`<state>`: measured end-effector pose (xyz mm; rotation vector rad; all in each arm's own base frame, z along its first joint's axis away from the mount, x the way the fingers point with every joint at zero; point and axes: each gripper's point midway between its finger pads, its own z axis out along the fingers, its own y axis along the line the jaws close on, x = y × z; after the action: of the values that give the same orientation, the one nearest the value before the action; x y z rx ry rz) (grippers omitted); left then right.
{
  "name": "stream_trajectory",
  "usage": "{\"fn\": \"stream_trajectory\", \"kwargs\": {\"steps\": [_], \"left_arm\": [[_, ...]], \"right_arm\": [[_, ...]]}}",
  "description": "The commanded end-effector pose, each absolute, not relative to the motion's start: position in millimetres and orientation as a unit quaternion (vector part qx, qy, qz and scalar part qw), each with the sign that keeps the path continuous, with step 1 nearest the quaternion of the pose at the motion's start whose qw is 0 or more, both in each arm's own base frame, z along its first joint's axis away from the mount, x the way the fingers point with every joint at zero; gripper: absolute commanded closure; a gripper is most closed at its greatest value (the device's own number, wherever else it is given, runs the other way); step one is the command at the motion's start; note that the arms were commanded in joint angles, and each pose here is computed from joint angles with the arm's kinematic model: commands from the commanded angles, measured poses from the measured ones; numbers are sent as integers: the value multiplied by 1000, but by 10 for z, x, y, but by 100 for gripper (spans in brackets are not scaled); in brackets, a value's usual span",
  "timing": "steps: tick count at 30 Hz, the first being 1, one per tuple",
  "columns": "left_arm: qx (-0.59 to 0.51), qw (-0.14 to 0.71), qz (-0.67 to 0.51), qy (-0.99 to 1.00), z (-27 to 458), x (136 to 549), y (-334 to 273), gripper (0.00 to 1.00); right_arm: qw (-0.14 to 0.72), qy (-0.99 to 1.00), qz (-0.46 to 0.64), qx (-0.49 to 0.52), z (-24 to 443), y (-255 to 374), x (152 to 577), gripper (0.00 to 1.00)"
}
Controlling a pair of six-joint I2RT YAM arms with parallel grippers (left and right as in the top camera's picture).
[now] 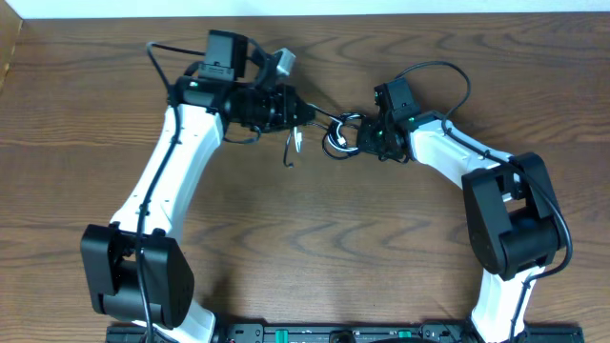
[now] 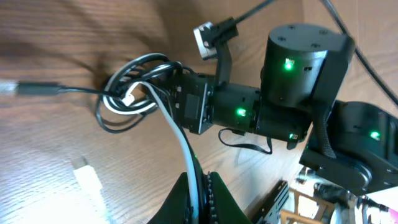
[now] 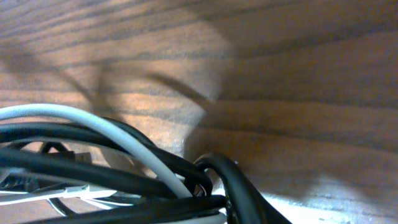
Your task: Untangle cables
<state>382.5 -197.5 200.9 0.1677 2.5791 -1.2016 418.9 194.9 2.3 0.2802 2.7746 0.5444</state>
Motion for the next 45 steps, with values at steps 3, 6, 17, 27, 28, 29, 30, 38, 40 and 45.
{"fn": "stream_trajectory", "kwargs": {"steps": [3, 6, 17, 27, 28, 29, 30, 38, 40, 45], "left_arm": [[35, 205, -436, 876, 2481, 3932, -1629, 93], [21, 253, -428, 867, 2772, 3919, -1350, 92], [13, 236, -364, 901, 2565, 3781, -1189, 83], [123, 218, -341, 906, 2423, 3584, -1726, 59], [126, 217, -333, 909, 2392, 3585, -1749, 59], [129, 217, -321, 913, 2354, 3589, -1771, 58], [135, 214, -313, 916, 2313, 3585, -1819, 52], [152, 195, -297, 922, 2094, 3609, -1991, 46], [150, 181, -299, 925, 1919, 3679, -2087, 46], [147, 162, -311, 925, 1455, 3902, -2471, 64]], "right_arm": [[82, 976, 136, 149, -606, 1606, 3987, 80], [76, 975, 139, 157, -633, 1554, 3988, 79], [55, 972, 207, 99, -559, 1803, 3921, 82], [39, 955, 288, 57, -176, 2035, 3832, 77], [41, 955, 289, 57, -146, 2025, 3836, 76], [43, 955, 289, 57, -102, 2009, 3842, 70], [47, 955, 289, 50, -58, 1990, 3844, 64], [84, 956, 277, 46, 320, 1612, 3924, 53], [116, 952, 279, 40, 562, 1487, 3986, 53], [134, 951, 277, 44, 719, 1422, 4006, 58]]}}
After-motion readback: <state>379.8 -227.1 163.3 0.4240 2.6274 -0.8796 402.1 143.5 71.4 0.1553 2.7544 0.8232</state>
